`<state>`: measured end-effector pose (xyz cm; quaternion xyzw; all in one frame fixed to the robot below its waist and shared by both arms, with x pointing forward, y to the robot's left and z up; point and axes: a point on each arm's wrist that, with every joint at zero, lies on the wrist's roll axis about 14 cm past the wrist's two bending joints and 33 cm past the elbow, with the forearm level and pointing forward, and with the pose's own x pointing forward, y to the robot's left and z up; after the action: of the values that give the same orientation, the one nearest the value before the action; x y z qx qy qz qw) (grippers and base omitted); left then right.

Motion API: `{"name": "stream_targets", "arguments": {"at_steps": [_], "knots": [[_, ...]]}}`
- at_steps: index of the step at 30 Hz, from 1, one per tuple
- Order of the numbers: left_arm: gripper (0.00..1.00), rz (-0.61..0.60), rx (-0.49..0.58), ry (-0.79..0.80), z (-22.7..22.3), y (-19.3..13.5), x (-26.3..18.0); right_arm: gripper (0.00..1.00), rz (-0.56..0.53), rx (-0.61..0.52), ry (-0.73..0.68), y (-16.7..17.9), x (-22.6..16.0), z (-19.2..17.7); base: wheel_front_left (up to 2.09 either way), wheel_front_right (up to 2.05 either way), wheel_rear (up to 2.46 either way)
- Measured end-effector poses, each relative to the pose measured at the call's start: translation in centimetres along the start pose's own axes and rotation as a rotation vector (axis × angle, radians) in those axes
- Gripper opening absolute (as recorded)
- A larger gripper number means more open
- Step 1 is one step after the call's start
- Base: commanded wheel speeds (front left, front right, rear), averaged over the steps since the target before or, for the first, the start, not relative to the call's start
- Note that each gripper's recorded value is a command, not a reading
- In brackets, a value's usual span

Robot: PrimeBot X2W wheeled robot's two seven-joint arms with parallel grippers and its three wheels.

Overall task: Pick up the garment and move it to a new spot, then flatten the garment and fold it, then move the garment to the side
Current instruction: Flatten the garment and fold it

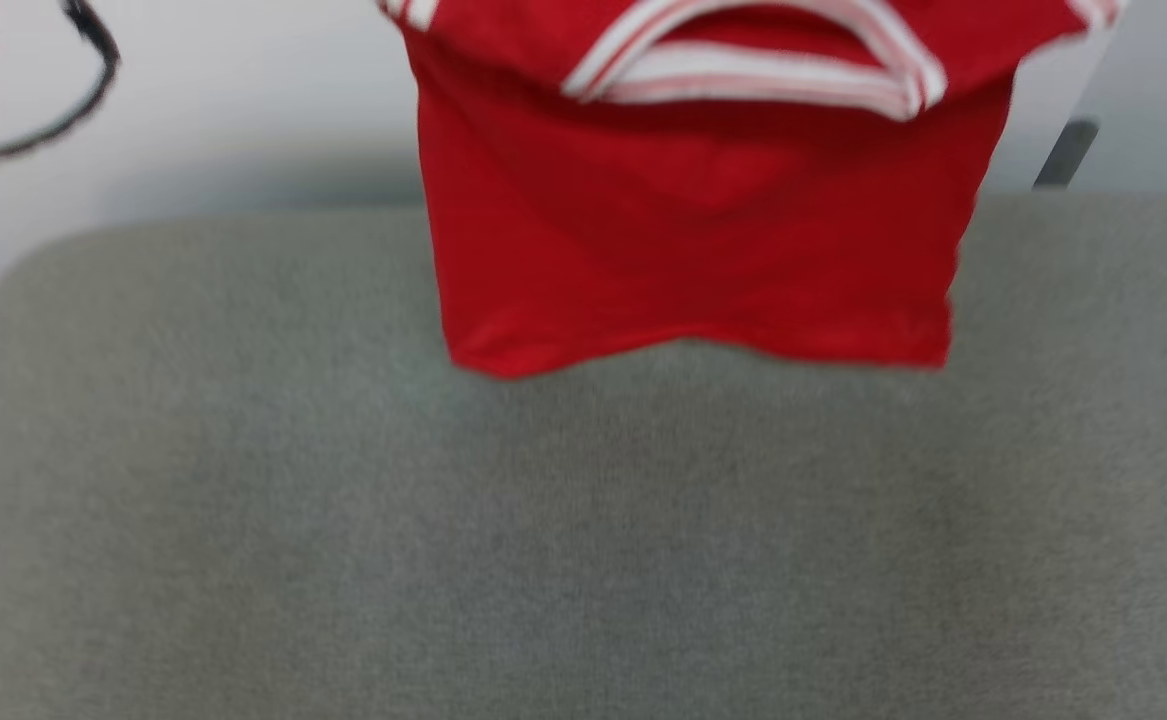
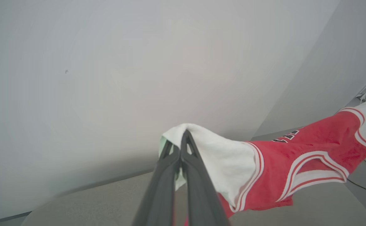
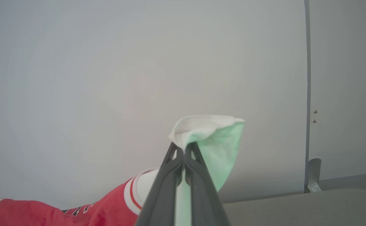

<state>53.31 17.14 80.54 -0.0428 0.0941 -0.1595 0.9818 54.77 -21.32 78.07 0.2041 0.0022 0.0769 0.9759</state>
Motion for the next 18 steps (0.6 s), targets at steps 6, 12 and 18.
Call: {"name": "stream_targets", "arguments": {"at_steps": [6, 12, 18], "knots": [[0.00, -0.008, 0.087, -0.151, 2.7, -0.5, 5.1, 0.00, 0.030, -0.093, -0.143, 1.5, 5.4, 0.7, 0.00, 0.00, 0.00], [0.00, -0.033, 0.107, -0.369, 3.4, 0.0, 11.4, 0.00, 0.050, -0.218, -0.370, 1.1, 10.9, 0.1, 0.00, 0.00, 0.00], [0.00, -0.040, 0.046, -0.446, -1.2, 2.8, 16.7, 0.00, 0.015, -0.293, -0.340, -3.9, 15.6, -6.9, 0.00, 0.00, 0.00]]}}
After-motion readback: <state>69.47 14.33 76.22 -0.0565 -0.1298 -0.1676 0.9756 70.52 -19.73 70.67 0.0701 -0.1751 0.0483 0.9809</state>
